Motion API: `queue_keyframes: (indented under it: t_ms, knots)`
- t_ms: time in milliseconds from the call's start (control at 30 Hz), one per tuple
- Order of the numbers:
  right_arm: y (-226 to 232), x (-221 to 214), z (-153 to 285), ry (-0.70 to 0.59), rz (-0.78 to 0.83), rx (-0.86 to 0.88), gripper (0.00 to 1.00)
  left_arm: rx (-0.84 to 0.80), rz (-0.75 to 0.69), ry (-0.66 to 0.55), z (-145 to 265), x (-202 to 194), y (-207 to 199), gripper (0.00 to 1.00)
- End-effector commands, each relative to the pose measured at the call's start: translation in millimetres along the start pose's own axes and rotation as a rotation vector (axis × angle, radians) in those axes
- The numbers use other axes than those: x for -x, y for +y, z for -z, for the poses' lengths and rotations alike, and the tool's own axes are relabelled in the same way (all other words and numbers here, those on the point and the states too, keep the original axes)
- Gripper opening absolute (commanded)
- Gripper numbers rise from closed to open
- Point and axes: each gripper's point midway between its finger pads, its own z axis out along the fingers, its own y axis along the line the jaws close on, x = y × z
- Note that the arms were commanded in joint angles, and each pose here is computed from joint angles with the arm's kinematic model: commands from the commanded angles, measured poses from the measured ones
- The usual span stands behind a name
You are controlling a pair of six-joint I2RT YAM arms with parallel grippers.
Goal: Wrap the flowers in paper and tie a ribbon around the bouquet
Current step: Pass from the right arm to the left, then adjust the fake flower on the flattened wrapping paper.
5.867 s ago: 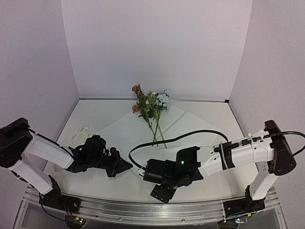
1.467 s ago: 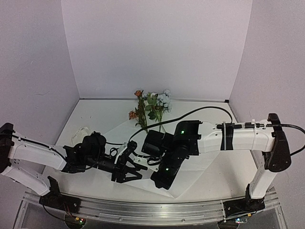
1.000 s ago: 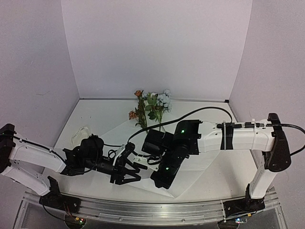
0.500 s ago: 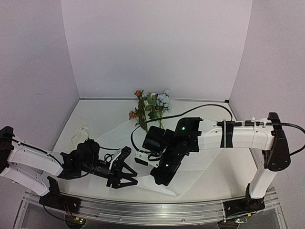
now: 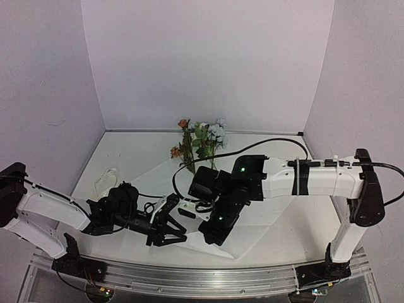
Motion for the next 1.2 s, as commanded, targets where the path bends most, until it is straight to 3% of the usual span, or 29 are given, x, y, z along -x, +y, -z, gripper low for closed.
queue_keyframes:
  t_ms: [0,67,167,333,533,667,767,1033,1167]
  knots:
    - [-4.2,10.8,2.8,-0.029,-0.022,-0.023,0.03,-0.023,-0.045,-0.042,-5.2,19.0,-4.3,0.23]
    - [-6.7,11.8,5.2,-0.037,-0.04,-0.025,0.07,-0.023,-0.032,-0.033,-5.5,16.3,-3.8,0.12]
    - [-10.6,15.2,12.0,-0.056,-0.072,-0.023,0.25,-0.021,-0.018,-0.03,-4.4,12.9,-3.5,0.04]
    - [-24.4,25.9,36.4,-0.133,-0.171,-0.023,0.66,-0.006,-0.003,-0.034,-1.0,8.6,-2.2,0.02]
    - [-94.8,52.5,59.8,-0.252,-0.461,-0.096,0.88,0.006,0.016,-0.016,-1.8,1.4,0.9,0.01]
    - [-152.9,68.7,55.4,-0.3,-0.675,-0.111,0.9,0.017,0.01,-0.014,-2.4,0.9,2.1,0.02]
    - [-192.7,80.6,49.4,-0.307,-0.77,-0.132,0.84,0.026,-0.003,0.002,-3.9,-0.5,3.1,0.02]
    - [-279.2,109.4,11.7,-0.289,-0.896,-0.112,0.55,0.062,-0.048,0.016,-3.7,0.7,5.0,0.03]
    - [-296.1,112.3,-7.9,-0.269,-0.913,-0.086,0.51,0.071,-0.066,0.012,-3.1,3.3,4.8,0.04]
